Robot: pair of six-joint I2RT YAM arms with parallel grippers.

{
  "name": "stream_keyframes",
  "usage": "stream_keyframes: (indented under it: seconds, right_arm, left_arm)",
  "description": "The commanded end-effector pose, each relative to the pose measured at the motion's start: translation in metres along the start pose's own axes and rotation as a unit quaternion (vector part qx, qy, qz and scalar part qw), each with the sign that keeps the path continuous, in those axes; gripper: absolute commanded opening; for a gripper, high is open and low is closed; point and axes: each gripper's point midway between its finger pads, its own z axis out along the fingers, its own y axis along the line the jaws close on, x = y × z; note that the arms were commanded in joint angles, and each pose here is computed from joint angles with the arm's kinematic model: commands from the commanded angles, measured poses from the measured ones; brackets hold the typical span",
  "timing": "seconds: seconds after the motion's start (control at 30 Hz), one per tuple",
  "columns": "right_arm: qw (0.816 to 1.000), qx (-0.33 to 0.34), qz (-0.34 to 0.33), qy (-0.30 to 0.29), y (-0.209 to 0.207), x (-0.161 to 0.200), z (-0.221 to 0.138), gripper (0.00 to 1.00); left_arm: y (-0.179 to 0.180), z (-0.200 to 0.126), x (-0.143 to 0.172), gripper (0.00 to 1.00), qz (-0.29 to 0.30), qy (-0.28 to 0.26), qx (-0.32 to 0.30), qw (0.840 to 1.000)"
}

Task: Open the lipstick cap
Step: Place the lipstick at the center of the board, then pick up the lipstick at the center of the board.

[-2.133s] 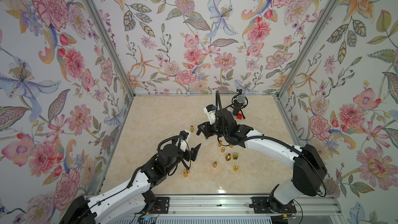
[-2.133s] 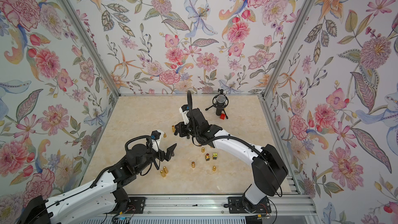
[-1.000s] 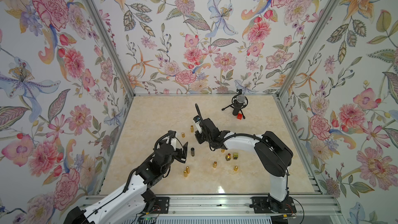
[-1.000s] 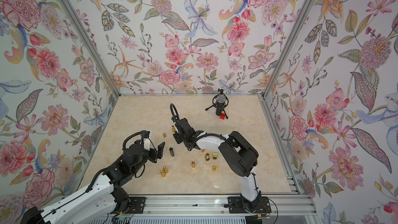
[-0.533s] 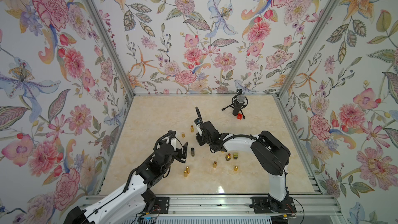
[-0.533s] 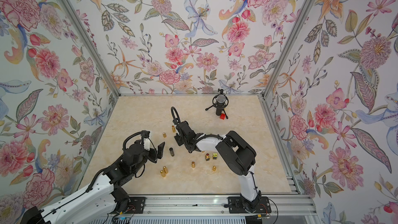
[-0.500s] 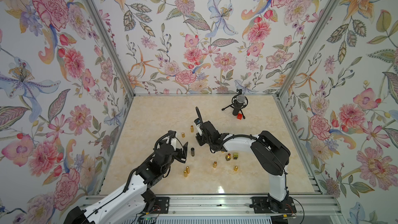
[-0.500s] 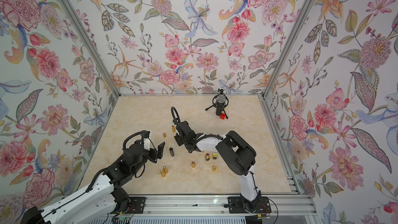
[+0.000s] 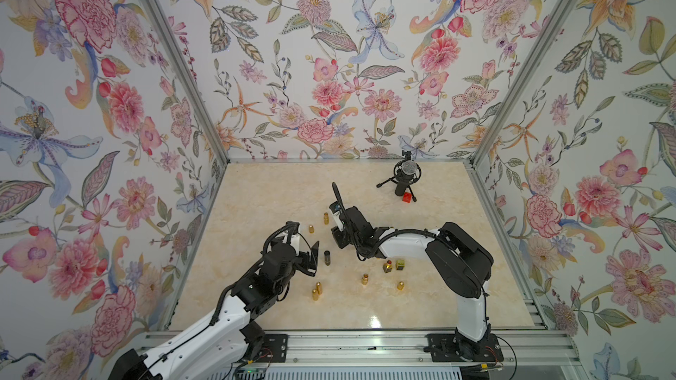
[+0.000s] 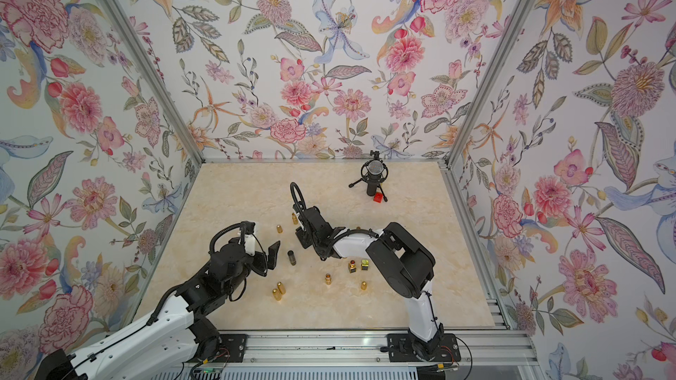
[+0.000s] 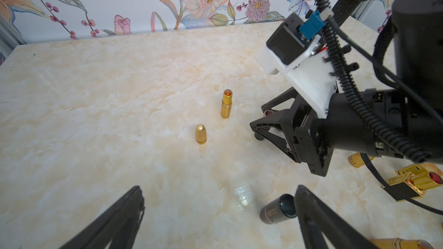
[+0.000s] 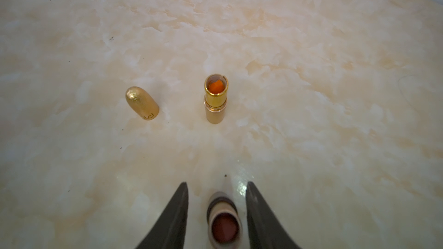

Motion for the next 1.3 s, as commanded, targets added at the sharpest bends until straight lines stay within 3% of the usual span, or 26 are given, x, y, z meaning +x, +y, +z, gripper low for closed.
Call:
stream_keyframes:
  seconds: [0.0,0.2,0.5,0.87,1.27]
  right_arm:
    - [1.0,-0.012,-0.004,-0.026,0.009,-0.025,-0.027,0.45]
    - [0.999,-0.036,0.013,-0.025,0.023,-0.034,-0.067,0.5]
    - [0.994,-0.106,0.029,0.009,0.072,-0.008,-0.105,0.5]
    - [0.994,-0.098,0.016,0.045,0.089,0.012,-0.074,0.5]
    - [0.995,-0.084,-0.001,0.058,0.085,0.019,-0.055,0.37]
  left_arm:
    - [0.004,-0.001,0.001,0.99,-0.016,0.0,-0.003,1.0]
    - [0.005,-0.007,-0.008,0.99,-0.023,-0.001,-0.006,1.0]
    - [0.018,-0.017,-0.013,0.99,-0.031,0.003,-0.037,0.999]
    - [0.024,-0.022,-0.01,0.99,-0.04,-0.002,-0.046,0.998]
    - [0.025,-0.02,-0.01,0.99,-0.036,-0.002,-0.048,0.998]
